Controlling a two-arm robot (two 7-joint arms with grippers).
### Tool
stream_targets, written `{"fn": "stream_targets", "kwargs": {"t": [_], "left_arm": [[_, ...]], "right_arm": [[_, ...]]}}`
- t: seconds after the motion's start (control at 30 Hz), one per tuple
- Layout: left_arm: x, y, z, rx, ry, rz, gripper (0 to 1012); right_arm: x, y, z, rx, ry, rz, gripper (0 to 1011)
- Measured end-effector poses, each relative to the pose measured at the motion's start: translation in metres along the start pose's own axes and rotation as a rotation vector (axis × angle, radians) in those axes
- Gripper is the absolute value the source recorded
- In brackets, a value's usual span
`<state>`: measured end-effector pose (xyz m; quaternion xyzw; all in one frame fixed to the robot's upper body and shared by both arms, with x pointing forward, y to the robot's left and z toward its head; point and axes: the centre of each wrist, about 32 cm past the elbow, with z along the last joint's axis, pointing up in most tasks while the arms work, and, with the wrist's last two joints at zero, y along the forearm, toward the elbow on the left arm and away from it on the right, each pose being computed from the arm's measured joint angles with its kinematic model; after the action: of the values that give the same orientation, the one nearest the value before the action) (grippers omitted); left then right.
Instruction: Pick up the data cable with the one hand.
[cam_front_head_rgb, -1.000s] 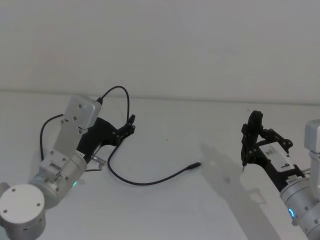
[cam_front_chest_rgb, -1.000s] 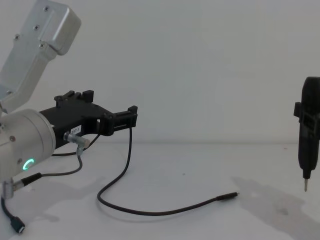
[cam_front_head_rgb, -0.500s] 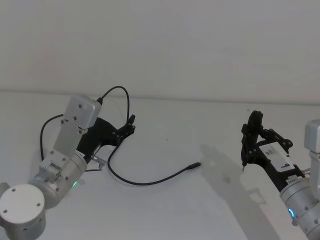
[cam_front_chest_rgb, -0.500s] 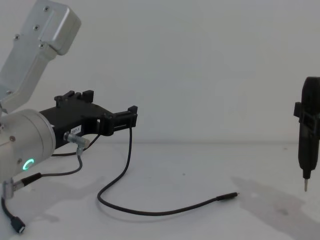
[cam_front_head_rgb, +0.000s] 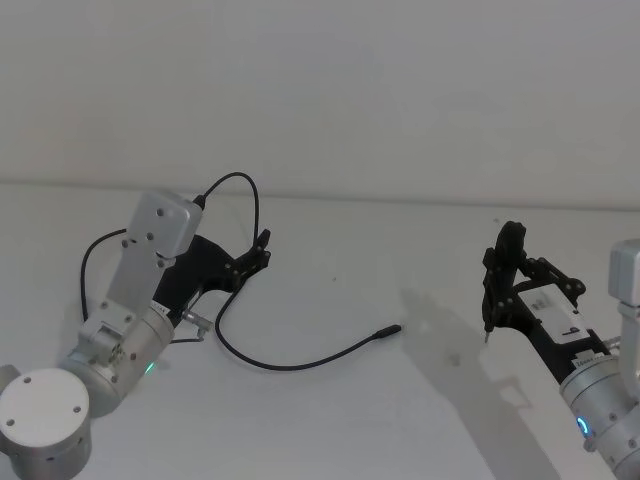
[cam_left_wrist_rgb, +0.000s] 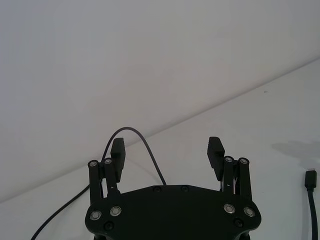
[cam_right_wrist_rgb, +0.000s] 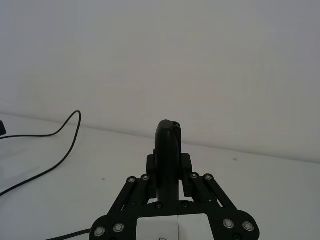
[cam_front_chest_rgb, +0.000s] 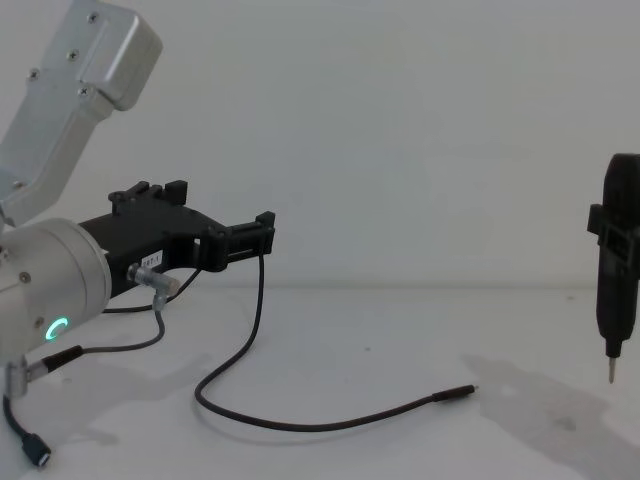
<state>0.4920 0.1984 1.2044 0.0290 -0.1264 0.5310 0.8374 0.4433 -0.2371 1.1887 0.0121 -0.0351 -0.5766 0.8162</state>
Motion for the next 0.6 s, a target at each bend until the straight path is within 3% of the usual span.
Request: {"fn": "stream_targets", "kwargs": {"t": [0.33,0.6], "left_arm": [[0.0003,0.0008,0.0005,0.000,-0.004,-0.012,1002],[0.0042,0.0055,0.0049,0.007,-0.034,-0.090,1002]], "right_arm": [[0.0000,0.0000,0.0000,0.000,0.000,0.000,268],[0.0000,0.0000,0.0000,0.000,0.000,0.000,268]]}}
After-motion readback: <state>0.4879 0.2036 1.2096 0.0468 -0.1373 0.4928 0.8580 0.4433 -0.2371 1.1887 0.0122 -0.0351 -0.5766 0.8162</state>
